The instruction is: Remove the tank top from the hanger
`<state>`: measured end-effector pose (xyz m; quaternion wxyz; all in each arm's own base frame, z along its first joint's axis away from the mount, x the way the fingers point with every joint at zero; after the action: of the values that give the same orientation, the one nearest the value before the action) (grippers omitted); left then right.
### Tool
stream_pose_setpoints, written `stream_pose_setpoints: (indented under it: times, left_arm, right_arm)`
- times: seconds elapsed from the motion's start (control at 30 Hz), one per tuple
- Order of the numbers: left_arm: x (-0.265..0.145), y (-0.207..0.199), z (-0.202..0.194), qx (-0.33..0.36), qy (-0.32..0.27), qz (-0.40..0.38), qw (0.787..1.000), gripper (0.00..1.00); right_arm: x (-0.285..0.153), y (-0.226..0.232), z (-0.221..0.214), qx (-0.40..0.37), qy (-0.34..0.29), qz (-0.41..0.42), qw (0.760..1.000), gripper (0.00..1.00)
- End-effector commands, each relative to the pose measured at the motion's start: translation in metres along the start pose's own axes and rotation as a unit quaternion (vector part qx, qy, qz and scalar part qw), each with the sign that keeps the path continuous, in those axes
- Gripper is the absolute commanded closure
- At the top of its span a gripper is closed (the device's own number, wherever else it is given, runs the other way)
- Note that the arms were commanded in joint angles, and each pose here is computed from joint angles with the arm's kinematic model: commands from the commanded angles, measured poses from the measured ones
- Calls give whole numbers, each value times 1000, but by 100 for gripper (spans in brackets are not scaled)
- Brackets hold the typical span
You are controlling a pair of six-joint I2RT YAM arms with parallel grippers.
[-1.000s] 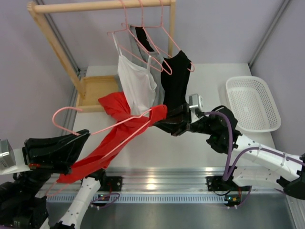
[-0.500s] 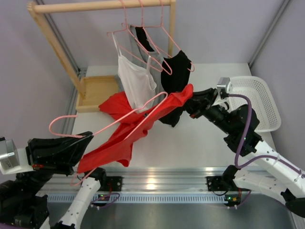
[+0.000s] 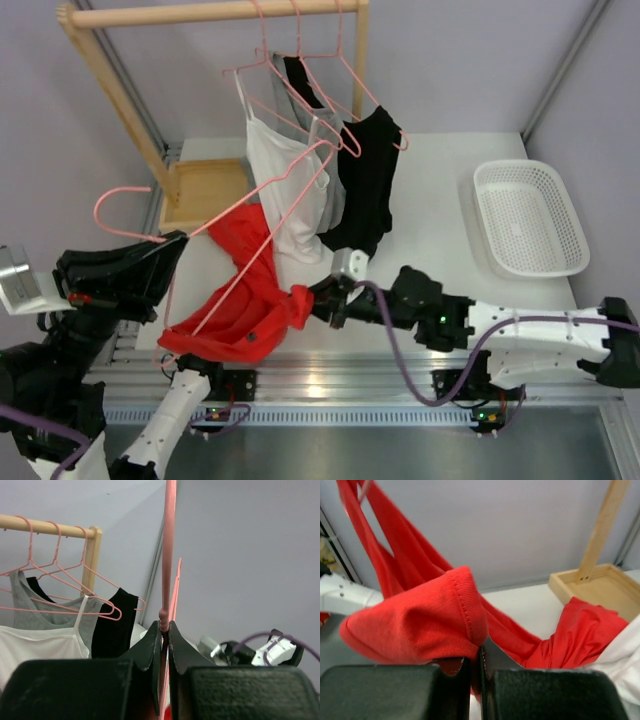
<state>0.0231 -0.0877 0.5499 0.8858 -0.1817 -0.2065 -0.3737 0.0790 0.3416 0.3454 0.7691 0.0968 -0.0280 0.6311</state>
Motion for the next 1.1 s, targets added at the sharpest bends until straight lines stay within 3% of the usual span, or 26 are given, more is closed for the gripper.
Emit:
stream_pose_setpoints:
  times: [0.0,0.2,0.27,0.3,0.4,0.53,0.87,0.9,1.0,1.07]
  left_arm:
    - [28,18,14,-15,-22,28,999,100]
    - [50,16,27,-28,-15,10,999,100]
    - [55,18,29,-29,-15,10,999,100]
    - [56,17,32,-28,-18,9,999,100]
    - [60,15,41,-27,-26,8,999,100]
    - [64,9,54,-39,-38,0,999,100]
    - [77,0,74,-52,-75,-37,995,100]
    - [78,1,73,-60,-78,-42,994,100]
    - [78,0,72,-70,-111,-63,989,100]
    - [80,9,62,-71,-125,-62,988,100]
  right_arm:
    - [25,4,12,-33,-48,-22,998,100]
    - [78,15,-23,-27,-27,13,999,97]
    - [88,24,-26,-27,-27,44,998,77]
    - [97,25,-31,-27,-24,50,998,45]
    - [109,35,-37,-19,-42,85,995,1]
    - [124,33,-53,-24,-42,91,995,1]
    - [159,58,-79,40,-11,209,977,1]
    - [164,60,-91,46,4,218,975,10]
    - [171,77,-95,72,31,273,959,75]
    - [169,86,-94,81,34,299,950,87]
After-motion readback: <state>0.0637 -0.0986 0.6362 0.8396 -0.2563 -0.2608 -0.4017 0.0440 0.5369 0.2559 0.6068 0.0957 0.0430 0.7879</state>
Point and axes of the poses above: each gripper's point midway between its finger pads, its own x axis out along the fingers, its own y axis along the line the jaws close on, z = x × y, the point moved 4 cm from there along -x, back along the fingers, and after that the axes turned 5 degrees about x, right-handed, at the moved point
